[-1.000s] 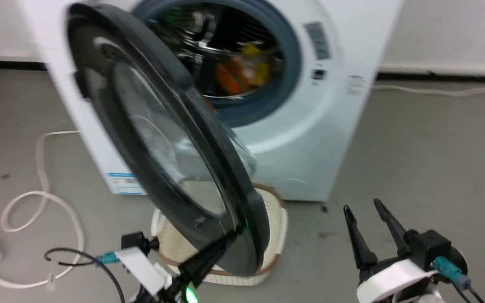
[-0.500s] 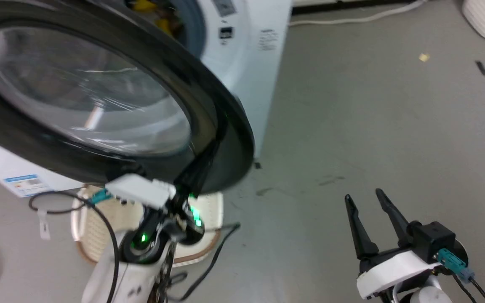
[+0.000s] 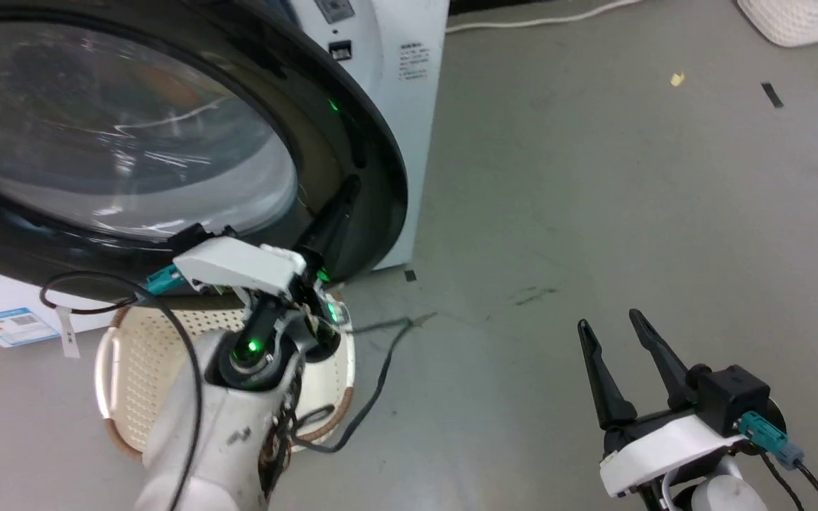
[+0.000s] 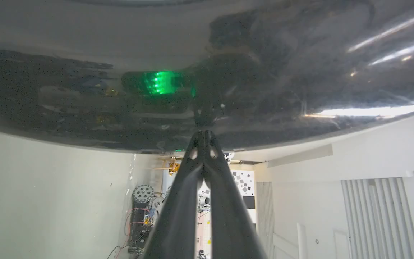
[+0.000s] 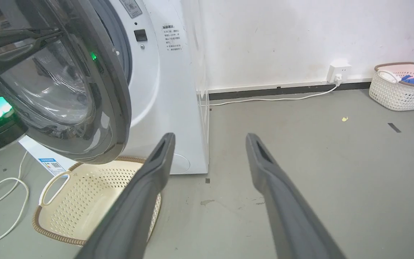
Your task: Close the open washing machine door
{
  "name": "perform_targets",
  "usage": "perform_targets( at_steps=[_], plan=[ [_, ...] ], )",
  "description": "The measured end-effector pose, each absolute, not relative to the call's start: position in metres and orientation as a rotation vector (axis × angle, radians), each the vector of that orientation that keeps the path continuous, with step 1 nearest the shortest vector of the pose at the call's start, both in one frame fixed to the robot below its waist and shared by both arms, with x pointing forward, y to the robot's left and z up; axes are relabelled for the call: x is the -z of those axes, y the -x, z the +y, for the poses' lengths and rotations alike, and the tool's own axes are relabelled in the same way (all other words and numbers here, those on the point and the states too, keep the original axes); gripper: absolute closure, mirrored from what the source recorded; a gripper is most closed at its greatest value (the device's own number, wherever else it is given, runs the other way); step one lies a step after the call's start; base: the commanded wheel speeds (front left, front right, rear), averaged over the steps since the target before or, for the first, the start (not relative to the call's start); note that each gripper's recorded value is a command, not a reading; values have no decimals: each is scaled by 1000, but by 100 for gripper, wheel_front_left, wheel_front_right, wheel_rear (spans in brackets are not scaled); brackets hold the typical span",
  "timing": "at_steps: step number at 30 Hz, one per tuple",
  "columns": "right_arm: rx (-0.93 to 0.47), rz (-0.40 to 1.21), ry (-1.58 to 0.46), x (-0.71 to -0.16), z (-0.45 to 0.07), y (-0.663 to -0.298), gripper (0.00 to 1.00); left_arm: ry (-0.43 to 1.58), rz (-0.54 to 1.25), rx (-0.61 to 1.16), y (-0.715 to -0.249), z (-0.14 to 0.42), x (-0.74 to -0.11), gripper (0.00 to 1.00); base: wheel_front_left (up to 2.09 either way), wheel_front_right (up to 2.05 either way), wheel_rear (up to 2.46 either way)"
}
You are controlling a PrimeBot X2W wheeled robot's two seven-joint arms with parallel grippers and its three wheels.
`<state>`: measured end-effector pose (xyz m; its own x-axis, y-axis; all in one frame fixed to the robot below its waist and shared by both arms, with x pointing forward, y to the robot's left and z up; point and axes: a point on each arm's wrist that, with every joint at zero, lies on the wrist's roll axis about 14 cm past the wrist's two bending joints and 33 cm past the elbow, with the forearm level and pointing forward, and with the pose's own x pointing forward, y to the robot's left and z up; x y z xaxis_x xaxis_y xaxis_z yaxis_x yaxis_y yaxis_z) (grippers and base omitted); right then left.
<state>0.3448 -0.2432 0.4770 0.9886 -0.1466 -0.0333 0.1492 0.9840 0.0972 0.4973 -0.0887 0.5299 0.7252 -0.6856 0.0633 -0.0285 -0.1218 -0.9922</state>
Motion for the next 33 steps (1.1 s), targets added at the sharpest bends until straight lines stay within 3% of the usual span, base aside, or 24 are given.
perform_targets(
  at_steps=[5,6,7,8,14,19,26,33],
  plan=[
    [129,-15,-108,-489,-238,-349,0,1473,603,626,-465,-75,-514,100,0,0,0],
    [124,-24,-110,-491,-237,-350,0,1438,598,623,-457,-70,-510,87,0,0,0],
    [119,-31,-111,-493,-236,-350,0,1401,586,620,-449,-64,-508,8,0,0,0],
    [110,-37,-115,-494,-233,-351,0,1363,567,613,-443,-56,-506,0,0,0,0],
    [43,-52,-128,-497,-211,-352,0,974,300,556,-415,8,-511,0,0,0,0],
    [-37,-89,-136,-510,-186,-363,0,489,80,482,-407,80,-510,0,0,0,0],
    [-146,-123,-142,-523,-151,-373,0,266,-198,219,-397,155,-565,0,0,0,0],
    [-195,-123,-116,-524,-135,-372,0,95,-231,205,-365,149,-561,0,0,0,0]
  ],
)
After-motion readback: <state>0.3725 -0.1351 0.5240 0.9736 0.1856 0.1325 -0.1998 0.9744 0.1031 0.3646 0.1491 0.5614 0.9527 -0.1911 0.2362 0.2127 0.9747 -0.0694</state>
